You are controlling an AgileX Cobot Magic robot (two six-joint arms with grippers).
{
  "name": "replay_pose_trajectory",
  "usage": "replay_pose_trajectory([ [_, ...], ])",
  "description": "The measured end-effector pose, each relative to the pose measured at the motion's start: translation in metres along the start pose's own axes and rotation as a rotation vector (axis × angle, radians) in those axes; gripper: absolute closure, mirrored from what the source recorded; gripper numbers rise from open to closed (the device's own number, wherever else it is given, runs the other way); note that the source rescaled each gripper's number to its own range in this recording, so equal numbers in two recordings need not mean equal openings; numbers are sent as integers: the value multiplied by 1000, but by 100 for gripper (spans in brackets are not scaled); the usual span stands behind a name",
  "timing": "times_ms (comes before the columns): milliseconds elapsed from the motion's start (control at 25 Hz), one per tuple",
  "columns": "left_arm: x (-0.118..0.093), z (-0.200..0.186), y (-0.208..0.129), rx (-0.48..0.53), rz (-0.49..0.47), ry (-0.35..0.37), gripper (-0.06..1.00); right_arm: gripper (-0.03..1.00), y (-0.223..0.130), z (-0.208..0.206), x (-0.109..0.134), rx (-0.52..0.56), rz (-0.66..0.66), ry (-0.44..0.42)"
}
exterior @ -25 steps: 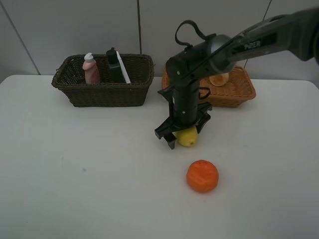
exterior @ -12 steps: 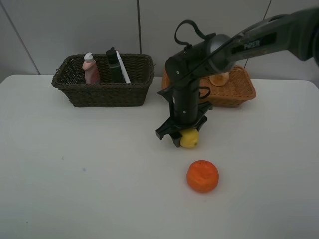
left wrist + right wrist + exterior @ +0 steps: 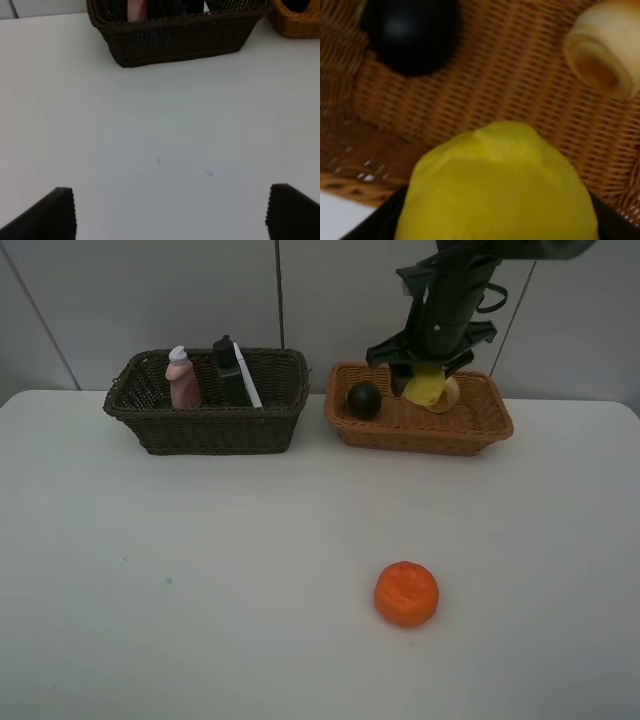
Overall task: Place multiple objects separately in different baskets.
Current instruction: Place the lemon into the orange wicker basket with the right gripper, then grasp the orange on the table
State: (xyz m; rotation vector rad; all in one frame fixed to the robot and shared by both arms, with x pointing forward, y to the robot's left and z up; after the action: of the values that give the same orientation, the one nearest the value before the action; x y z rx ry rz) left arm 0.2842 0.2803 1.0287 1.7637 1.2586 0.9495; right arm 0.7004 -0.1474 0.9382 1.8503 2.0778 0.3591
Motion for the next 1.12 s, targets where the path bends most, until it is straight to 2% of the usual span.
replay_pose_trajectory([
  [120, 0, 0, 0, 0, 0, 0, -5, 95, 8, 17, -37, -8, 96, 9],
  [320, 0, 0, 0, 0, 0, 0, -5, 94, 13, 34, -81, -22, 178, -13],
  [360, 0, 0, 0, 0, 0, 0, -5, 79, 15, 34, -88, -32, 192, -17],
  [400, 0, 0, 0, 0, 0, 0, -5, 52, 16, 35, -95, -40, 204, -21],
  [440, 0, 0, 0, 0, 0, 0, -5, 30, 17, 35, -100, -46, 213, -24],
  [520, 0, 0, 0, 0, 0, 0, -5, 10, 17, 36, -107, -47, 226, -29],
  [560, 0, 0, 0, 0, 0, 0, -5, 5, 16, 36, -108, -44, 229, -29],
  [640, 0, 0, 0, 0, 0, 0, -5, 1, 14, 36, -108, -27, 231, -31],
  [720, 0, 0, 0, 0, 0, 0, -5, 1, 9, 36, -107, 8, 242, -27],
  [920, 0, 0, 0, 0, 0, 0, -5, 1, -20, 21, -103, 205, 277, -22],
  [1000, 0, 0, 0, 0, 0, 0, -5, 1, -30, 11, -97, 286, 302, 5],
  [1120, 0, 0, 0, 0, 0, 0, -5, 1, -33, 1, -90, 304, 305, 27],
])
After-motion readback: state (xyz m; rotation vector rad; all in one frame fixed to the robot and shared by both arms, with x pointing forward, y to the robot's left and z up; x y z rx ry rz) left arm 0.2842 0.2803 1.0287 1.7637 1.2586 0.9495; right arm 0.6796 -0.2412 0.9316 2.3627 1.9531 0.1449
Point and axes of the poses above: a point on each arm's last joint axis where the gripper is mounted, z pointing out along that axis toward the gripper, x along the wrist's bending axis when the last joint is at zero, y = z × x, the point moved 6 cm from there along z, pointing out along that axis toward the gripper, and after that the axes turned 10 degrees about z, right-handed, at the moved point
